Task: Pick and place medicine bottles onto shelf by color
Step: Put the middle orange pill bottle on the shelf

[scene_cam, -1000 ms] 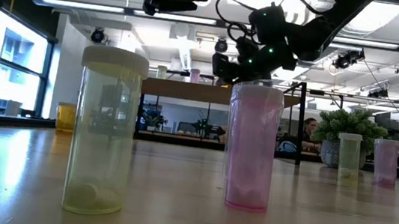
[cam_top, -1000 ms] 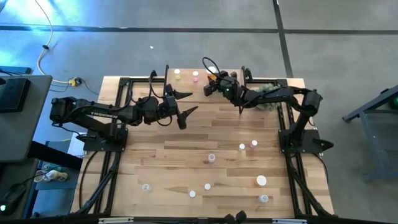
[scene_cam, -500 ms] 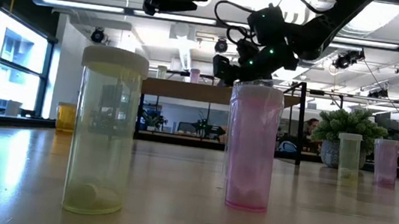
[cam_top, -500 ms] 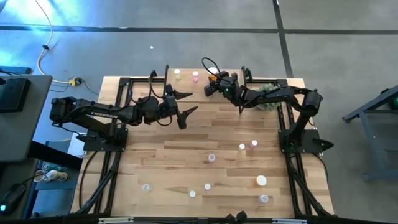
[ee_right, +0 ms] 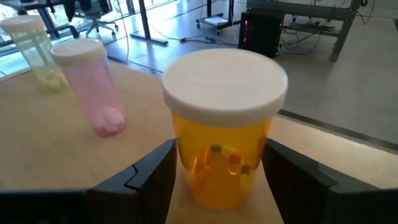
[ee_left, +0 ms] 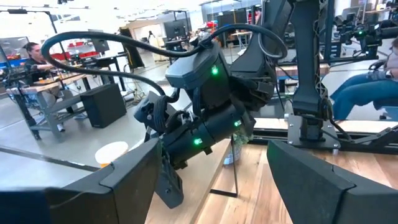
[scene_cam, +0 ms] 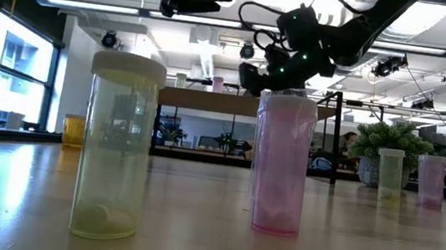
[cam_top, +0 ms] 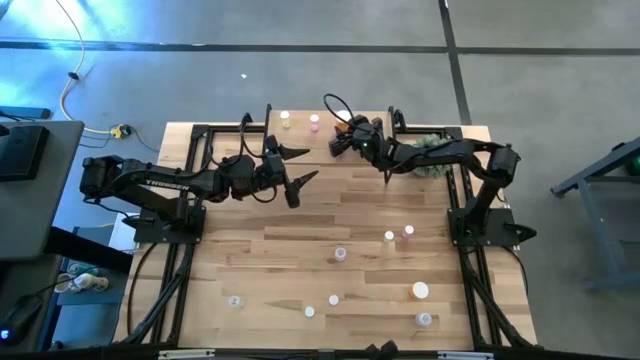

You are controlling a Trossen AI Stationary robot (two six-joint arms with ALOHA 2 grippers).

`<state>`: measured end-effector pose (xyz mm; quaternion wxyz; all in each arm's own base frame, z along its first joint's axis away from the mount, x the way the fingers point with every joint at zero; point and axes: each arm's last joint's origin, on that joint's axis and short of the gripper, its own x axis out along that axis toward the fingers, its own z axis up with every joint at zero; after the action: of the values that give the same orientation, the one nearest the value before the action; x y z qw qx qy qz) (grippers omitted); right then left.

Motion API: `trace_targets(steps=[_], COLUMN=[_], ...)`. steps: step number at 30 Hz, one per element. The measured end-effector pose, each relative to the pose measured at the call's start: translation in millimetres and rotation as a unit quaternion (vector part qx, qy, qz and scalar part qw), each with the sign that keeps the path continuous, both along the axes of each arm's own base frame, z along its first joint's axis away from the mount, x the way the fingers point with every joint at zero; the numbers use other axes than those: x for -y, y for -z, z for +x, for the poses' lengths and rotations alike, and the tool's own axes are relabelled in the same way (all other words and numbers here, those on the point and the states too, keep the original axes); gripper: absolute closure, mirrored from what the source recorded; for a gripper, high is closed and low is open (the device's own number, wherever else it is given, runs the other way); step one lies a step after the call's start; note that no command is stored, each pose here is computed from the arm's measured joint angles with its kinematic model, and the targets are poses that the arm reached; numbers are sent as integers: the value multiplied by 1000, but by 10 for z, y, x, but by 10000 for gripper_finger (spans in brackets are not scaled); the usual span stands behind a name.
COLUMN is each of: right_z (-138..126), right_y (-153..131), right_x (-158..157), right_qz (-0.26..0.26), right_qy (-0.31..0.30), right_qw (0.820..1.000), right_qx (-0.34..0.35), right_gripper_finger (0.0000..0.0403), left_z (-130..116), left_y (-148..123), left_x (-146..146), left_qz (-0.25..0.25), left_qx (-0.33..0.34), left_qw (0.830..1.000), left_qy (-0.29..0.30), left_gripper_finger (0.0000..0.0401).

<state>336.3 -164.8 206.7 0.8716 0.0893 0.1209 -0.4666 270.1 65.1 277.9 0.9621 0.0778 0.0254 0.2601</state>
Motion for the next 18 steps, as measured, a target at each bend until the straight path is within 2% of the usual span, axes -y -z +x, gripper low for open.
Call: trace_targets(steps=[4,12,18], right_z=[-8,10,7], right_y=[-11,-25,-27], right_x=[-5,-19,-17], right_qz=[1,4,1], right_qy=[-1,-41,-35], right_qw=[1000,999,999], right_qx=[-2,-1,-1], right_gripper_finger=[178,178,178], left_z=[0,-1,-1], left_y=[0,0,0], left_x=[0,-1,-1], left_qz=[0,0,0], left_qx=[0,0,0], left_qw=[1000,1000,1000], left_qy=[0,-2,-2], left_gripper_finger=[119,118,118])
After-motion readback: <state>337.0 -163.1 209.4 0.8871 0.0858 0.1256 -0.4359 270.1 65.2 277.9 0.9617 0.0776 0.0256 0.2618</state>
